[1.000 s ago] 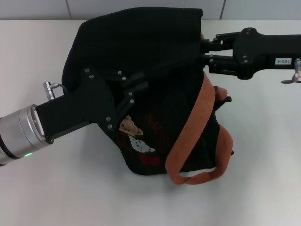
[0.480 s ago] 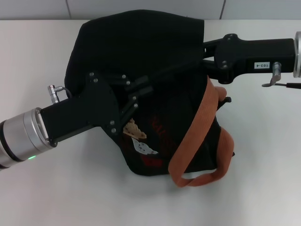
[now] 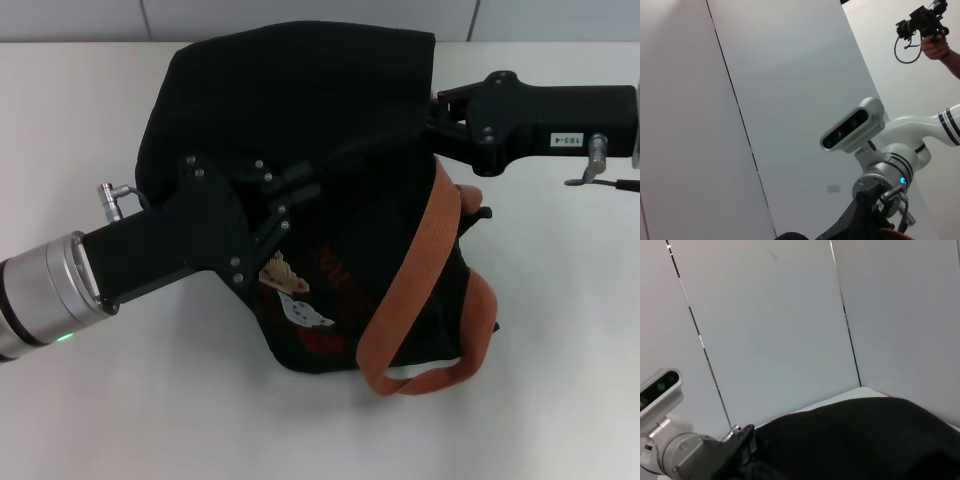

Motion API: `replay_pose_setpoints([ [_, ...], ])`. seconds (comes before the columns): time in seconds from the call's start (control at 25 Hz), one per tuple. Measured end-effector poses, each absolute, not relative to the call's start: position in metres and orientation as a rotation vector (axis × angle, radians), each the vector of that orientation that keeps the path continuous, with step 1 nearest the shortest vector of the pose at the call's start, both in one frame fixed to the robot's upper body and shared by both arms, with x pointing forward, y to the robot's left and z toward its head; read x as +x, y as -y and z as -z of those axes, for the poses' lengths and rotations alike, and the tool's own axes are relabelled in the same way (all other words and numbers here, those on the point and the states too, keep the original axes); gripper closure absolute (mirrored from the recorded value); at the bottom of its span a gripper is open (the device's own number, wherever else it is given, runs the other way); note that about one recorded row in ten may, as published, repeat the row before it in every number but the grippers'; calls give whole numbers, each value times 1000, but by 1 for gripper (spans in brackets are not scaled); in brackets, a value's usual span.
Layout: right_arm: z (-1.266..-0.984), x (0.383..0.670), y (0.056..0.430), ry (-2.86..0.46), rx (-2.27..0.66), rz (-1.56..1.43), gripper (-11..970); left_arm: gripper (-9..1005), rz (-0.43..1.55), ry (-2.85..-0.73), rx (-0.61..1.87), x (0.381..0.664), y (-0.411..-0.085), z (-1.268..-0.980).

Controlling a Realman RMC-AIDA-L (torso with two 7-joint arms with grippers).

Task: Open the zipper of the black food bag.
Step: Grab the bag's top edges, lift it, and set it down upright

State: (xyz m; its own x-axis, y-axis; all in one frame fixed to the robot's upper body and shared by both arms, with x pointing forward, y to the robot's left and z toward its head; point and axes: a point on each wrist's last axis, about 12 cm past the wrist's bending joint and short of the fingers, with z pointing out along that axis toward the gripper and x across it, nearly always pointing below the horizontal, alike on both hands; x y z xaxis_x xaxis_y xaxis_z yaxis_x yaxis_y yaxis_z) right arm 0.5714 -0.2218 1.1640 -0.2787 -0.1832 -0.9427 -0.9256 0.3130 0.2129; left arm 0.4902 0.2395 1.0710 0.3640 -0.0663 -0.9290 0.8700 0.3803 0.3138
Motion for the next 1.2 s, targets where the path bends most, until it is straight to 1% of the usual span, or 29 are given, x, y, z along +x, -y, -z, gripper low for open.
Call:
replay_pose_setpoints([
  [0.36, -1155, 559, 242, -1645, -919, -1052, 908, 906, 708, -1021, 943, 492, -247, -1072],
  [0.52, -1146, 555, 254, -1647, -856, -1053, 936, 906, 694, -1023, 927, 493, -249, -1073],
  [0.72, -1134, 551, 260, -1631, -781, -1091, 963, 906, 681, -1027, 917, 494, -251, -1073],
  [0.92, -1124, 548, 261, -1626, -757, -1109, 959, 906, 678, -1027, 917, 496, -250, -1074],
  [1.2, -1121, 549, 260, -1577, -807, -1039, 905, 906, 680, -1024, 923, 497, -250, -1075],
])
